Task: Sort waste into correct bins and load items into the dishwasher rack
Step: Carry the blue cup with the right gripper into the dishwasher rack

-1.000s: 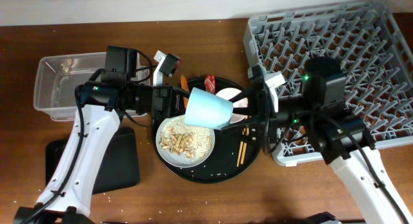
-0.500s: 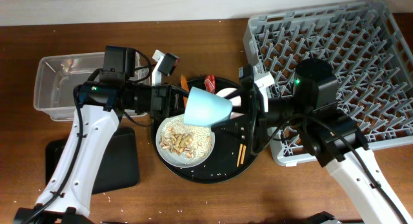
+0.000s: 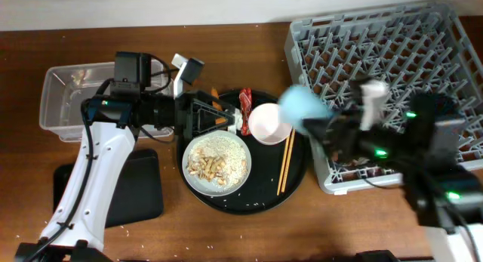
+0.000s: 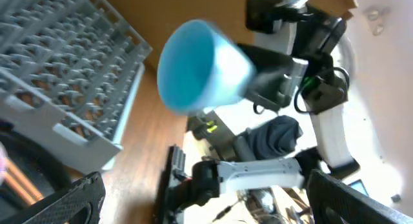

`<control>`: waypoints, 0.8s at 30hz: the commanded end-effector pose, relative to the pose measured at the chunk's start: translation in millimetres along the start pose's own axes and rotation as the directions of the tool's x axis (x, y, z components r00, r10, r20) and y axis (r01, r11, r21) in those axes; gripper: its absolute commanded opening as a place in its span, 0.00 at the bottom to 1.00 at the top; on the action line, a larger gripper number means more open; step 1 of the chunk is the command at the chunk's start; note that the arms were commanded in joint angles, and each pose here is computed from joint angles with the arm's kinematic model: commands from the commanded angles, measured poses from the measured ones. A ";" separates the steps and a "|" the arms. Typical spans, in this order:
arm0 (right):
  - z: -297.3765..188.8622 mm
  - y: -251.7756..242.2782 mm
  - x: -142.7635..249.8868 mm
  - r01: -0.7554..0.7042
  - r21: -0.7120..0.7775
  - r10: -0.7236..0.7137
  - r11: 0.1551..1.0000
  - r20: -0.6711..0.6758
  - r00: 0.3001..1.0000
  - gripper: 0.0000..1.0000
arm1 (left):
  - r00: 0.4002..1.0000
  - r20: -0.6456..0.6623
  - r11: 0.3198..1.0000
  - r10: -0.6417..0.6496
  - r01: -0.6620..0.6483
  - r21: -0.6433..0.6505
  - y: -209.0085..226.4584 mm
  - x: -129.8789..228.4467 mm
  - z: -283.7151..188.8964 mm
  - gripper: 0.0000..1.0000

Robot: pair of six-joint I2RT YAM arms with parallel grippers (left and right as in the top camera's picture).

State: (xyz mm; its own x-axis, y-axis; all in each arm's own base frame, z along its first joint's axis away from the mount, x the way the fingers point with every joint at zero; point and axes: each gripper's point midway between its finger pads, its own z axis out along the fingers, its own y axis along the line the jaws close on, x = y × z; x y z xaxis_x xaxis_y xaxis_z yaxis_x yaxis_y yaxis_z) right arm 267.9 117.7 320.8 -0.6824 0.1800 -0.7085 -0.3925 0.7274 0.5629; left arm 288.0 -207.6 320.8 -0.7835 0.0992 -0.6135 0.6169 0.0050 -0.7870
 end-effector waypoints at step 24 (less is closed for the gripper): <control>-2.3 -92.7 -21.0 -0.078 0.365 0.156 0.928 -0.190 0.969 0.80 | 0.968 -0.011 0.582 -0.249 0.141 -0.801 120.9 45.7 -25.9 0.89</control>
State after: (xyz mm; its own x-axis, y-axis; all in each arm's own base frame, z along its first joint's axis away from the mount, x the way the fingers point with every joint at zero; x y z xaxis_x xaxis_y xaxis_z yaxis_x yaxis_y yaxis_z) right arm 328.5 -9.0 264.9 -0.8250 0.3320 -0.4574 0.1152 0.8911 0.4389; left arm 306.3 -213.6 235.6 -0.8674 0.1886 -0.4605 0.4863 0.5178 -0.7039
